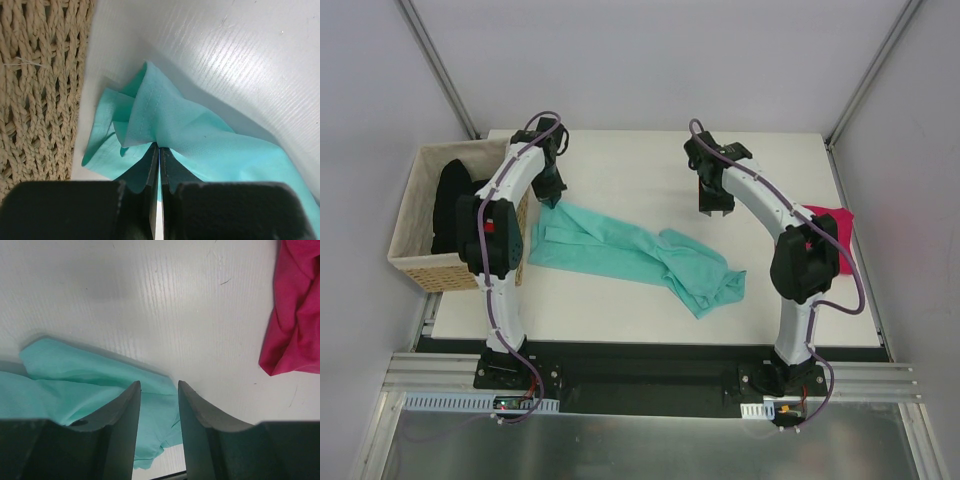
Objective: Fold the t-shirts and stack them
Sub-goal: Fold the other side of the tshirt into a rectangle
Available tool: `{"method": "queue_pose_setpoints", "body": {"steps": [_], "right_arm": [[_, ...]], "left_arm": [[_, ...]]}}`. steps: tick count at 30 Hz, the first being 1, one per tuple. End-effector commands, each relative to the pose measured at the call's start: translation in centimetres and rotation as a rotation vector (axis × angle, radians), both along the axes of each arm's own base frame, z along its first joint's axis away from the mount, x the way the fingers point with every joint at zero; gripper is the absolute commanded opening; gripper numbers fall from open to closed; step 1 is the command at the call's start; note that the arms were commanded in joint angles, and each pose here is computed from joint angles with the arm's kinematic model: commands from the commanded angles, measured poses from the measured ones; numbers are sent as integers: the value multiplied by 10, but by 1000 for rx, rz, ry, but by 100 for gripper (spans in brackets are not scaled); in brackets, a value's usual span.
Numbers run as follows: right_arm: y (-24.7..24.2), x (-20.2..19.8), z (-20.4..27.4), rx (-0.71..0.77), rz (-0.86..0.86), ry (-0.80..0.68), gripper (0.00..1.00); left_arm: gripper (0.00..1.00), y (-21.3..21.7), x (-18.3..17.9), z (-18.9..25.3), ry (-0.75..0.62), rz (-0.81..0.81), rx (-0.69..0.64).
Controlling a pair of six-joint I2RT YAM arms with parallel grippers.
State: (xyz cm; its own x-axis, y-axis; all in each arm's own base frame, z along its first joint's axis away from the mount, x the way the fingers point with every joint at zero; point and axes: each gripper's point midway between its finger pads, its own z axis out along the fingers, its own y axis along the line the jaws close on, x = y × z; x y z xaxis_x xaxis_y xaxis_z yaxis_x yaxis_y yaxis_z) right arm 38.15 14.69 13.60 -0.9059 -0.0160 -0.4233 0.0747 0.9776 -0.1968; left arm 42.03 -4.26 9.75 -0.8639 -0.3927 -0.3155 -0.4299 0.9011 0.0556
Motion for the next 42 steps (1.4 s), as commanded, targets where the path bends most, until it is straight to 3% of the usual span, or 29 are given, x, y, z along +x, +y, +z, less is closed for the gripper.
{"method": "queue_pose_setpoints", "body": {"steps": [1,14,15,19,42], "right_arm": [[3,-18,1,20,-20,0,40],[20,-72,1,-43,33,-44,43],[20,-76,1,-47,31,-53,50],[21,-97,2,-41,16,-100,56],[64,-177,-56,-14,87,-3,55]], "left_arm": [[0,0,-2,4,24,-25,-21],[17,-4,-16,13,35,-65,-40],[19,-4,-16,15,30,-68,-39],[27,-3,-23,25,16,-81,-30],[28,8,-54,51,-29,-96,3]]}}
